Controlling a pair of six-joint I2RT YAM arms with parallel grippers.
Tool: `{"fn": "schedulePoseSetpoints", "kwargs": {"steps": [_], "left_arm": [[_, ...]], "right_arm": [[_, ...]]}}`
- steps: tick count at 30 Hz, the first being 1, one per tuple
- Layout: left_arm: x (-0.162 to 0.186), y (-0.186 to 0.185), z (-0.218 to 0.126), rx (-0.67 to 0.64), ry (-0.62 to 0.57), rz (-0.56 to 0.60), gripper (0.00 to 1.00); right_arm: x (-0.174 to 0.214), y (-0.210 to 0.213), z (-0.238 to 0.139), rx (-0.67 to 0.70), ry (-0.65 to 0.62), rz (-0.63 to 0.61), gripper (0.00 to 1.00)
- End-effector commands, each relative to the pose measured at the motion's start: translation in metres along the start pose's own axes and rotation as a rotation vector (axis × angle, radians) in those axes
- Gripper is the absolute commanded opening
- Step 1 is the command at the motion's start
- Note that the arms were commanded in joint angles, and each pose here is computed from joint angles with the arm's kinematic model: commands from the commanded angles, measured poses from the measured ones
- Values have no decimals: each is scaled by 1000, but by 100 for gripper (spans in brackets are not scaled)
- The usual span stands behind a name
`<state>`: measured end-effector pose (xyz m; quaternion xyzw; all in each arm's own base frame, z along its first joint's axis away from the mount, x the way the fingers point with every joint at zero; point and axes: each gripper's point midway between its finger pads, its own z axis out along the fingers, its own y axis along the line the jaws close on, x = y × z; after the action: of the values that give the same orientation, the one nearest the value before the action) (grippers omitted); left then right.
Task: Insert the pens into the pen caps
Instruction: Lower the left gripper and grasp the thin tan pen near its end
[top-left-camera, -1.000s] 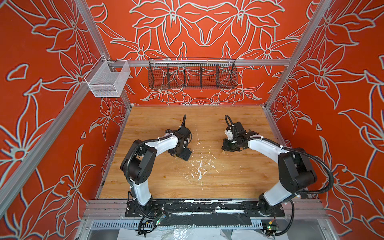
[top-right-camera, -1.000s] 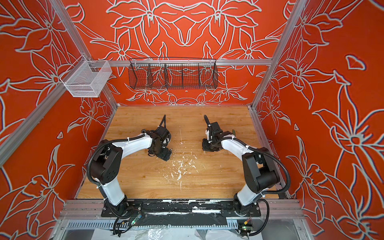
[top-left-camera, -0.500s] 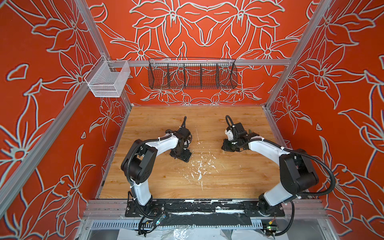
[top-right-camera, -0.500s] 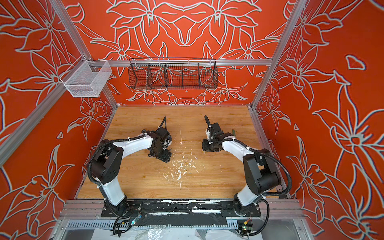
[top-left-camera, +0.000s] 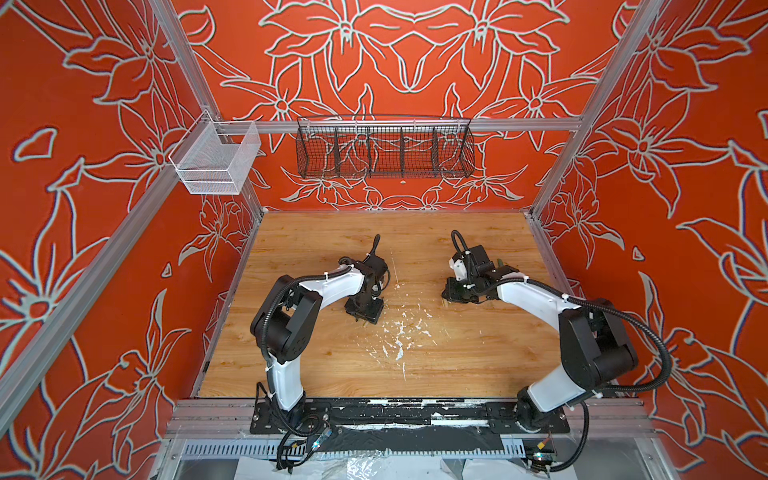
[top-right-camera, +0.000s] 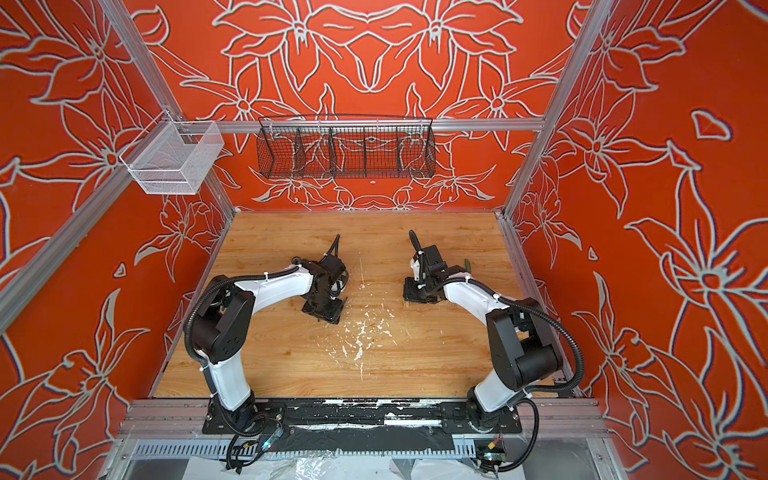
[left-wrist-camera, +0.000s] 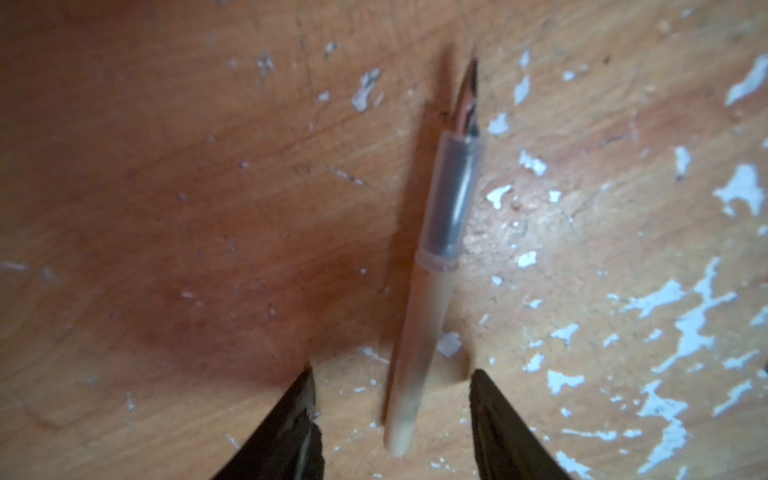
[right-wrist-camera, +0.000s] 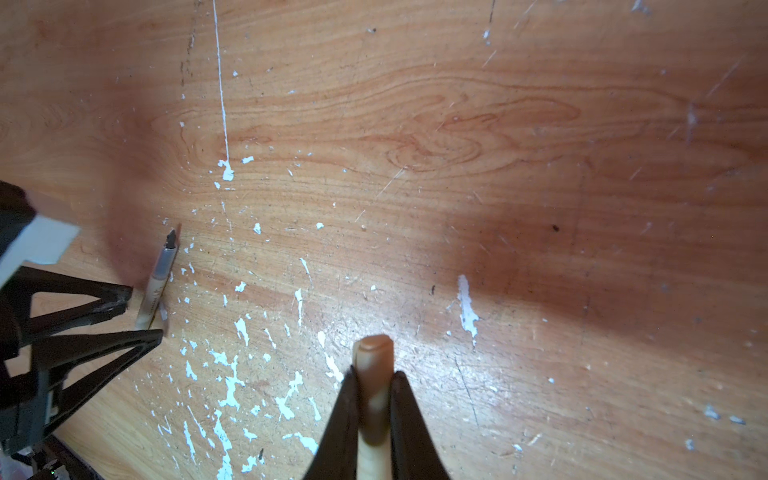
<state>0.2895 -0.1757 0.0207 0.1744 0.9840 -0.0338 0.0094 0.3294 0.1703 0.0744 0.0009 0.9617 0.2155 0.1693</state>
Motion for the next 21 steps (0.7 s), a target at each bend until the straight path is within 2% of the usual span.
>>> {"fn": "schedulePoseSetpoints", "kwargs": {"steps": [1,4,13,21], "left_arm": [[13,7,1,-60,54,-11,54],[19,5,3,-62,69,-9,47],[29,-1,10,-100,109,27,38],[17,1,5,-126,75,39,37]], "right_arm": [[0,1,-7,-11,-20,6,5],[0,2,-11,-8,-28,2,5],[-4,6,-18,-19,-50,0,5],[-1,5,-22,-21,-57,5,5]]}}
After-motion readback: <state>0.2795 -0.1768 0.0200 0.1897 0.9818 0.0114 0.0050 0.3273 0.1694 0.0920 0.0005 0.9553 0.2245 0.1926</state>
